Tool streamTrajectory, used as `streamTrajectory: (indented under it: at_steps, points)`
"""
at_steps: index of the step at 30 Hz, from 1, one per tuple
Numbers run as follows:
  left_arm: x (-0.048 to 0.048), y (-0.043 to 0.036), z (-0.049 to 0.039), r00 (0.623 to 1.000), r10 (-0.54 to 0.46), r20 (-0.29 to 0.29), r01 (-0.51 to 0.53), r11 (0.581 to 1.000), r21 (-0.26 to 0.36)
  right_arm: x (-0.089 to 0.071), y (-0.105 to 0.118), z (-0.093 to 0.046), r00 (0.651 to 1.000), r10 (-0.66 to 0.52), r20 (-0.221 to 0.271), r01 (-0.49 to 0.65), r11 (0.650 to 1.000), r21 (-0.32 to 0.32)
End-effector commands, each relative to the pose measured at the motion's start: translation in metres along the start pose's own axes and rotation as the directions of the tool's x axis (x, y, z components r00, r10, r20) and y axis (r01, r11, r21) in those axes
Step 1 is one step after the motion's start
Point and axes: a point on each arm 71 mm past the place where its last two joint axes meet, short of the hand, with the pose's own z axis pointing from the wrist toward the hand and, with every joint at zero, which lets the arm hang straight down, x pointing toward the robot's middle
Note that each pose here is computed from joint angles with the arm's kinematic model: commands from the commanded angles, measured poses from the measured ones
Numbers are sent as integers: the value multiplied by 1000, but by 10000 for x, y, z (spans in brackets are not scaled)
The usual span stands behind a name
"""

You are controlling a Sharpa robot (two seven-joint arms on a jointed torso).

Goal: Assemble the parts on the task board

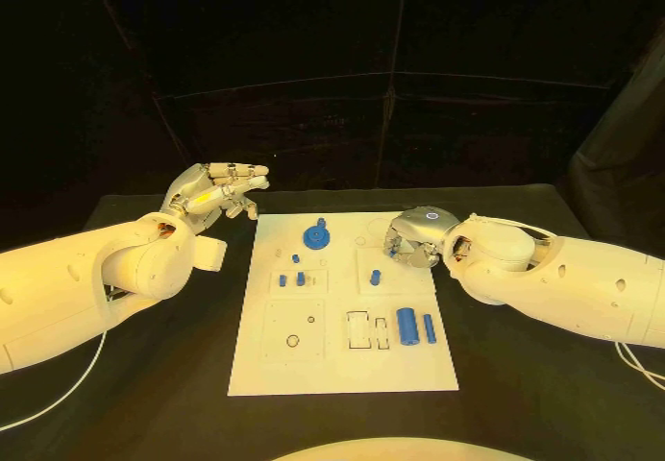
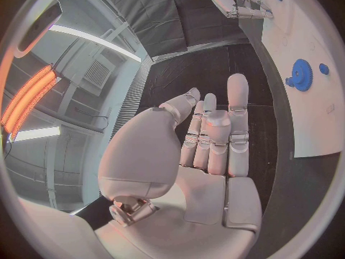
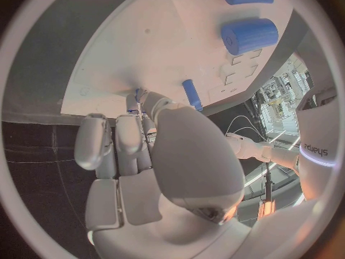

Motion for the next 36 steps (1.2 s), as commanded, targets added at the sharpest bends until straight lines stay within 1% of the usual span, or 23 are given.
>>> streamTrajectory:
  at_steps: [1,7,13,15,18,22,25,26,29,31,36]
  points:
    - [-8,-7,2,1000,-5,4,5,1000,-1,-81,47,-36,996,13,83,-12,1000,-14]
    - [-19,-5,1,1000,-3,7,3,1000,-3,-162,103,-153,989,50,138,-45,998,-40]
    - [-13,-4,1,1000,-4,5,4,1000,-4,-223,171,-263,985,74,158,-65,996,-62]
    - [-4,-3,2,1000,-5,3,5,1000,-5,-248,230,-296,982,87,165,-75,994,-80]
    - [8,-2,6,1000,-6,0,6,1000,-5,-286,365,-321,977,118,175,-98,988,-123]
    - [20,1,14,1000,-7,-2,7,1000,-5,-321,587,-293,971,156,181,-121,975,-188]
    - [44,4,25,1000,-9,-7,8,1000,-5,-337,774,-237,968,178,179,-133,962,-238]
    - [64,5,31,1000,-10,-11,10,1000,-6,-341,877,-195,966,187,176,-137,955,-264]
    - [94,8,40,1000,-13,-18,13,1000,-6,-329,1002,-132,966,195,171,-139,945,-296]
    - [119,9,47,1000,-16,-23,15,1000,-7,-287,1088,-91,966,203,160,-145,938,-316]
    - [185,12,60,999,-22,-39,22,1000,-8,-101,1255,-10,969,219,114,-169,923,-345]
